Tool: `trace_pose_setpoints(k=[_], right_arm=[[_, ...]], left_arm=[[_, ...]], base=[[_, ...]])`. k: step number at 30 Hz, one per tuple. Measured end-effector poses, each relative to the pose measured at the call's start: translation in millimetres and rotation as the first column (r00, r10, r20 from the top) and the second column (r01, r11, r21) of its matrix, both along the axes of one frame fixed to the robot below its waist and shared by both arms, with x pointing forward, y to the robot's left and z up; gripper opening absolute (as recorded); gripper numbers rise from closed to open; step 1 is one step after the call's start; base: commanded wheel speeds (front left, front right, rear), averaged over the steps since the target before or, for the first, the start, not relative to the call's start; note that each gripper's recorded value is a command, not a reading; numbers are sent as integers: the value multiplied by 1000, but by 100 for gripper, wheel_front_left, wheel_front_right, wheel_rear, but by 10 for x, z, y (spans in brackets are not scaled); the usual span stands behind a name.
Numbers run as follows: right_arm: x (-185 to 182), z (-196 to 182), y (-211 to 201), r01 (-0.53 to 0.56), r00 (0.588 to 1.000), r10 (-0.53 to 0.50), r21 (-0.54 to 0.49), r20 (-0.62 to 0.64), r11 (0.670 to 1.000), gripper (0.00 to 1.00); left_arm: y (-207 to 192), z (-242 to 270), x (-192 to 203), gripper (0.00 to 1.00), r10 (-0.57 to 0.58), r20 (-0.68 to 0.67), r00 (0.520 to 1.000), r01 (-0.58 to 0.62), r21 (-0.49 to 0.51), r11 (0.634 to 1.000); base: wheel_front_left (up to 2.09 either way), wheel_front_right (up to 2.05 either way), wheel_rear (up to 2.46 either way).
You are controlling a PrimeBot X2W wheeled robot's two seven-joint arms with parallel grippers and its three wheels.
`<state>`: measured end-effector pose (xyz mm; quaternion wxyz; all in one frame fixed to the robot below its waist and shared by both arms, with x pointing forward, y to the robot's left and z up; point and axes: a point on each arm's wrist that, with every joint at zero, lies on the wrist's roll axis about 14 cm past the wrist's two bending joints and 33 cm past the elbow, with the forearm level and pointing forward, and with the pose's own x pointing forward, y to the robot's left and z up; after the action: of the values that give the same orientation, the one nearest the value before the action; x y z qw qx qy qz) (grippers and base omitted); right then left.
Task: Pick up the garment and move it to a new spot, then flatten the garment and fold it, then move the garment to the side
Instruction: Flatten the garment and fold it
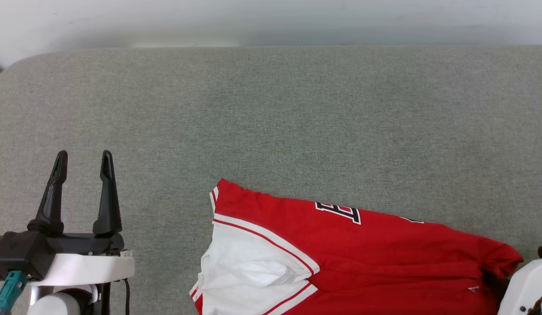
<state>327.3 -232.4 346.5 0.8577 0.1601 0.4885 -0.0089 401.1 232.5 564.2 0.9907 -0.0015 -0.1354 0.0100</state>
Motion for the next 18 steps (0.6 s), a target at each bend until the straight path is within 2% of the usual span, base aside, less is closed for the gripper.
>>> trace_pose_setpoints(k=[5,8,13,18], right_arm=[[126,111,-288,45,998,-41,-64,57,997,0],[202,212,-627,99,991,-85,-139,98,985,0],[214,293,-980,174,981,-150,-207,125,963,0],[251,358,-943,181,977,-155,-183,146,966,0]], left_arm=[[-17,-2,12,100,-6,0,1000,6,-1,1000],[-23,-3,16,100,-8,0,1000,8,-1,1000],[-28,17,9,100,-11,6,1000,11,-4,1000],[-32,47,-29,100,-11,14,1000,11,-10,1000]], base=[[0,0,0],[0,0,0],[0,0,0],[0,0,0]])
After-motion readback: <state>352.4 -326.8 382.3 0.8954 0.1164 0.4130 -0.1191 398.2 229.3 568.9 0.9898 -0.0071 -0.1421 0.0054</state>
